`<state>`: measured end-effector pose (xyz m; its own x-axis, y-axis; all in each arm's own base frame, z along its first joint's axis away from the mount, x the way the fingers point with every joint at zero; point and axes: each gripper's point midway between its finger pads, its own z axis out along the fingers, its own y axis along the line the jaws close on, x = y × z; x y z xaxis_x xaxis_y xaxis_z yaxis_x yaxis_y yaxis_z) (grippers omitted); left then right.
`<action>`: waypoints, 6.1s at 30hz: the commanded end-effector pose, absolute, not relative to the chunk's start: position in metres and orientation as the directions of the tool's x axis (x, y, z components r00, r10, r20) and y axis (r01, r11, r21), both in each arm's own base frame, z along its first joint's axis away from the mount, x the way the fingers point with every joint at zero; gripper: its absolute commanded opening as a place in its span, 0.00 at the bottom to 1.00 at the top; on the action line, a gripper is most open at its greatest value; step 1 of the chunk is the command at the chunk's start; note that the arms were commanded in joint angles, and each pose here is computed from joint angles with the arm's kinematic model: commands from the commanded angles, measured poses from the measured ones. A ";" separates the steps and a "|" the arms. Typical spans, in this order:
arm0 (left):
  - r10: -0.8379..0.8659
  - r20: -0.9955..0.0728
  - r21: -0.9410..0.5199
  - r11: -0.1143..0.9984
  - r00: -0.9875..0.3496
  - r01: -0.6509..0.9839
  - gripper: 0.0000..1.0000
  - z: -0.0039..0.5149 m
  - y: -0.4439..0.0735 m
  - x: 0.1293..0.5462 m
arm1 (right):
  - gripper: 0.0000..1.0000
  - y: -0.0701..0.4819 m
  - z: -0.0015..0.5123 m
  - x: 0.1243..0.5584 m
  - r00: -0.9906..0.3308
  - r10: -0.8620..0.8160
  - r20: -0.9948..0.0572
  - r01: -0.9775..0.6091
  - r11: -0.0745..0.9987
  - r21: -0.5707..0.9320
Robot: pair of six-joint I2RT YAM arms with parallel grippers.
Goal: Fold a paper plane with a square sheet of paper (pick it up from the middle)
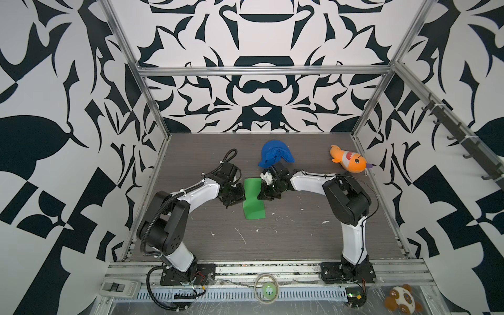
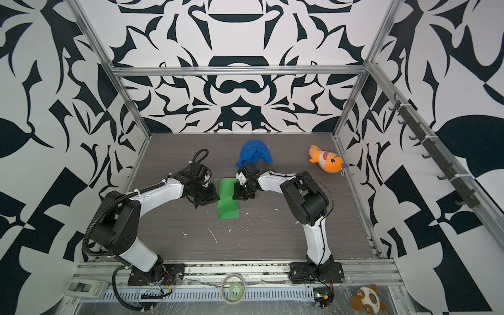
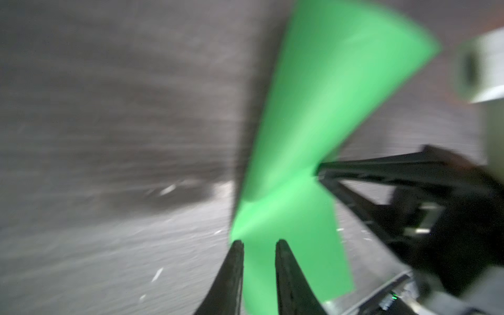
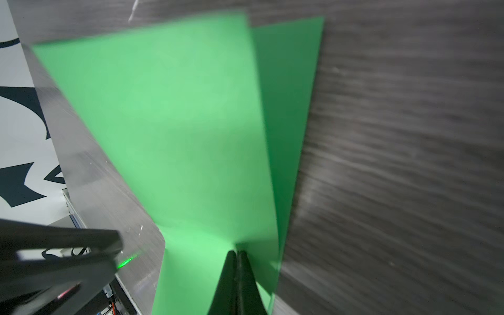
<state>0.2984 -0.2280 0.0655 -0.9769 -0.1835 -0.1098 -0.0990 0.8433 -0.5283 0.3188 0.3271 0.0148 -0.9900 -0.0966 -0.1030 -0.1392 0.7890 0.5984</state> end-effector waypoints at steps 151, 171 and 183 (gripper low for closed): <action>-0.358 -0.102 -0.615 0.756 -0.928 -0.224 0.22 0.095 -0.188 0.286 | 0.04 0.267 -0.050 0.316 -0.866 -0.494 -0.079 -0.496 0.828 0.262; -0.222 -0.081 -0.665 0.738 -0.972 -0.113 0.16 0.049 -0.230 0.343 | 0.05 0.296 -0.013 0.341 -0.708 -0.680 -0.193 -0.696 0.624 0.355; -0.249 -0.016 -0.588 0.786 -0.968 -0.192 0.14 0.011 -0.214 0.323 | 0.09 0.315 0.035 0.348 -0.780 -0.575 -0.247 -0.620 0.655 0.431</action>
